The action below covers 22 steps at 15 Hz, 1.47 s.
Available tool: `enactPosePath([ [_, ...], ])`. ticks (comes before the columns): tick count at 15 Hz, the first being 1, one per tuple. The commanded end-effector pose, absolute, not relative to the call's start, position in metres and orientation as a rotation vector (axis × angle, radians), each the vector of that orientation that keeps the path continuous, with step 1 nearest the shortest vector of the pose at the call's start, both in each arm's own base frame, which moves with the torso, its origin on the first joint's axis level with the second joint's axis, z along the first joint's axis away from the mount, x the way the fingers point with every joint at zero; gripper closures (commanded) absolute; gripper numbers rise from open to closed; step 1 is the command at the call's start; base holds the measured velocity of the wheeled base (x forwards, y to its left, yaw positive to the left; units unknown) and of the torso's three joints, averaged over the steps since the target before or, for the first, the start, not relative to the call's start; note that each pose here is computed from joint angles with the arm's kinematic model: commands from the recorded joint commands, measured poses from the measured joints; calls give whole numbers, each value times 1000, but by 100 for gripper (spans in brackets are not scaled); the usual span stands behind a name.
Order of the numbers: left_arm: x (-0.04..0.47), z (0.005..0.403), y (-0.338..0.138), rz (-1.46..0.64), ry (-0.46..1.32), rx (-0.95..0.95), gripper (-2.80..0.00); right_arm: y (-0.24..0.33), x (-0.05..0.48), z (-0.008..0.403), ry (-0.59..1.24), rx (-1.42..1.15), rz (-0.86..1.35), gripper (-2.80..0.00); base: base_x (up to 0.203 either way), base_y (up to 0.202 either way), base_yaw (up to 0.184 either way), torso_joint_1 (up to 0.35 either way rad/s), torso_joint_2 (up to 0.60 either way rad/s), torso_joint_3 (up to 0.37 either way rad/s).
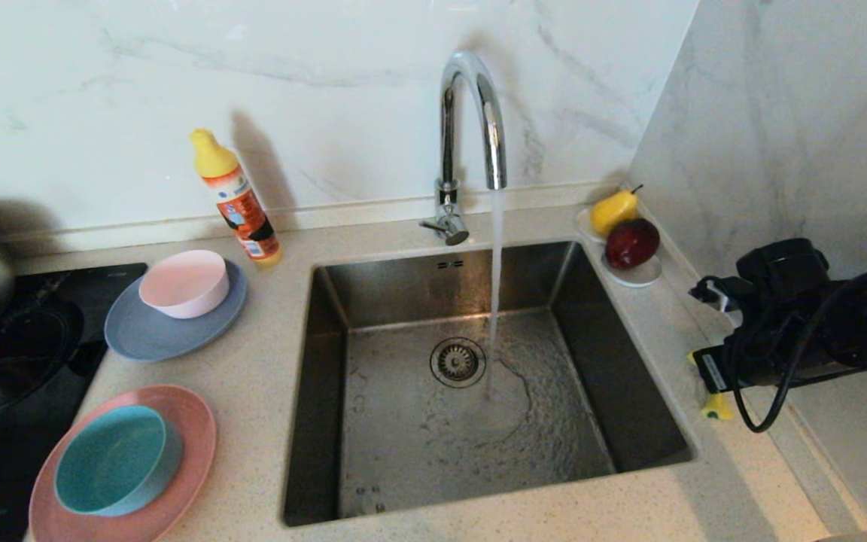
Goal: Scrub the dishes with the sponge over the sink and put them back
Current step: Pick up a bowl and the sponge
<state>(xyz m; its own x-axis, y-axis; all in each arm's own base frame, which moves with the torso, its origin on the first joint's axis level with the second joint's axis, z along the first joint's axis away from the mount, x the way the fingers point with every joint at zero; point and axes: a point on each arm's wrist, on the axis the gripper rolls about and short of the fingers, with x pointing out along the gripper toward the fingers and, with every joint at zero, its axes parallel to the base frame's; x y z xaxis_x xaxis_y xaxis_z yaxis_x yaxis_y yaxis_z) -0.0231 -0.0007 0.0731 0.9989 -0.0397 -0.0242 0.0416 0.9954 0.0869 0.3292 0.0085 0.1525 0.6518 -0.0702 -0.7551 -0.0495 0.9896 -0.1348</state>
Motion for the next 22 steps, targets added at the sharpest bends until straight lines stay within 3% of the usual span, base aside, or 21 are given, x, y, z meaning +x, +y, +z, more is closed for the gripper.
enactPosePath([
  [1,-23,73,-1,-41,24,87,0,9,329,146,881,-150,-13,0,0,0,0,0,0,0],
  [3,-23,73,-1,-41,24,89,0,9,330,147,869,-151,-14,0,0,0,0,0,0,0],
  [4,-23,73,-1,-41,24,89,0,8,331,148,866,-152,-18,-280,0,0,0,0,0,0],
  [22,-23,73,-1,-41,24,89,0,20,307,160,855,-131,4,-280,0,0,0,0,0,0],
])
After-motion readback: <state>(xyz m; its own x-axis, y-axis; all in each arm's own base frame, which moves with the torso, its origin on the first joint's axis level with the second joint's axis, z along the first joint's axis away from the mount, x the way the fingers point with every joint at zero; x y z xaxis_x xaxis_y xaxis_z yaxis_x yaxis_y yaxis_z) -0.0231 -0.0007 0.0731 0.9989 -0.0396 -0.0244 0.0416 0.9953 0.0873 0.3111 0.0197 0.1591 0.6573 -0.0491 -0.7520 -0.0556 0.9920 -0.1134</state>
